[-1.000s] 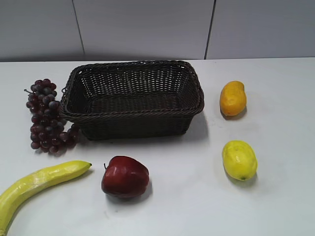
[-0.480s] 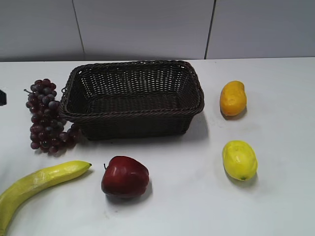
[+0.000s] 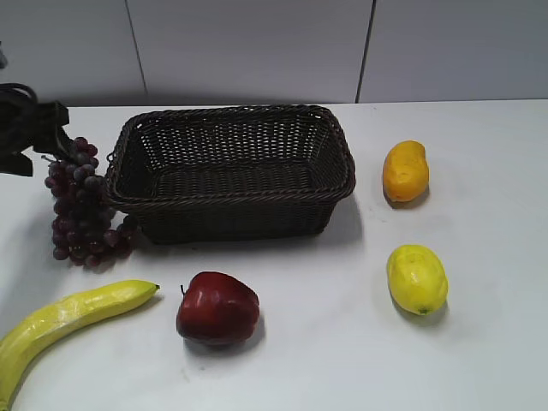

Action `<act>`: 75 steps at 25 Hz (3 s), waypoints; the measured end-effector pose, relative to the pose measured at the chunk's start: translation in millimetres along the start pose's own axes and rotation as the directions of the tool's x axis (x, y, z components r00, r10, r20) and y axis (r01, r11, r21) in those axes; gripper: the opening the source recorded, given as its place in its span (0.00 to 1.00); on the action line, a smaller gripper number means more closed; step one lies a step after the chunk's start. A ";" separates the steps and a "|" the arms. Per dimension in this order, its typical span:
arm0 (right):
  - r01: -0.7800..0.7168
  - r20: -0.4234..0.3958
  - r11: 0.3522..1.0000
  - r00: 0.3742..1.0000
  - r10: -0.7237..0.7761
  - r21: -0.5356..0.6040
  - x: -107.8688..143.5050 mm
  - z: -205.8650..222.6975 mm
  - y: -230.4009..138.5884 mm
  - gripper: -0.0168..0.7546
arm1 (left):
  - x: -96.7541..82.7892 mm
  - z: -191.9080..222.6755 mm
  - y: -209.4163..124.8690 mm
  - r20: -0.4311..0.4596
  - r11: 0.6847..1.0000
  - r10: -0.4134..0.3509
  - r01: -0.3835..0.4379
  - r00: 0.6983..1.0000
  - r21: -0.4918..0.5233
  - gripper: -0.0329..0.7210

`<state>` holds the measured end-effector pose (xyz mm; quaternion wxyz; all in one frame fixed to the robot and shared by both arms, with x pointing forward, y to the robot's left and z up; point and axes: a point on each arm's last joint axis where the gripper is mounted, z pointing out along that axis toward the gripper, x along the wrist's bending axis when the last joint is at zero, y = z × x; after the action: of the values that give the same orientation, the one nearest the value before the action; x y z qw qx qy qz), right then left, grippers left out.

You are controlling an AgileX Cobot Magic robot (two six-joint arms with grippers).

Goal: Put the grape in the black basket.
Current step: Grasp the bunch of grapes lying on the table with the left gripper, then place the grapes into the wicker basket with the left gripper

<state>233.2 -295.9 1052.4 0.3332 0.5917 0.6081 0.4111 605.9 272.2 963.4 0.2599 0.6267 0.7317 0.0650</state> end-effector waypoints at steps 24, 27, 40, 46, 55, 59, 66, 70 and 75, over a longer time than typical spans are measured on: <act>0.000 0.000 1.000 1.000 0.000 0.000 0.0 0.0 0.0 0.79 | 16.6 79.0 7.6 -0.030 0.994 -0.033 0.036 0.999 0.105 0.73; 0.000 0.000 1.000 1.000 0.000 0.000 0.0 0.0 0.0 0.79 | 16.3 76.2 8.0 -0.031 0.994 -0.023 0.026 0.999 0.110 0.71; 0.000 0.000 1.000 1.000 0.000 0.000 0.0 0.0 0.0 0.79 | -25.9 -78.1 45.5 0.007 0.959 0.120 -0.114 0.993 -0.258 0.64; 0.000 0.000 1.000 1.000 0.000 0.000 0.0 0.0 0.0 0.79 | -64.4 -170.1 42.4 0.054 0.823 0.204 -0.141 0.977 -0.551 0.55; 0.000 0.000 1.000 1.000 0.000 0.000 0.0 0.0 0.0 0.79 | -130.3 -202.6 21.2 0.149 0.689 0.369 -0.162 0.917 -0.707 0.43; 0.000 0.000 1.000 1.000 0.000 0.000 0.0 0.0 0.0 0.79 | -151.2 -177.1 15.6 0.165 0.710 0.416 -0.206 0.894 -0.673 0.41; 0.000 0.000 1.000 1.000 0.000 0.000 0.0 0.0 0.0 0.79 | -167.7 -95.1 6.2 0.124 0.780 0.481 -0.360 0.868 -0.512 0.34; 0.000 0.000 1.000 1.000 0.000 0.000 0.0 0.0 0.0 0.79 | -173.5 -47.8 -9.1 0.072 0.771 0.575 -0.510 0.815 -0.382 0.27; 0.000 0.000 1.000 1.000 0.000 0.000 0.0 0.0 0.0 0.79 | -174.7 -4.7 -26.5 0.061 0.762 0.628 -0.598 0.775 -0.248 0.27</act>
<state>233.2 -295.9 1052.4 0.3332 0.5917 0.6081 0.4111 594.2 101.7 1008.4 0.3412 0.8028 0.4543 0.1808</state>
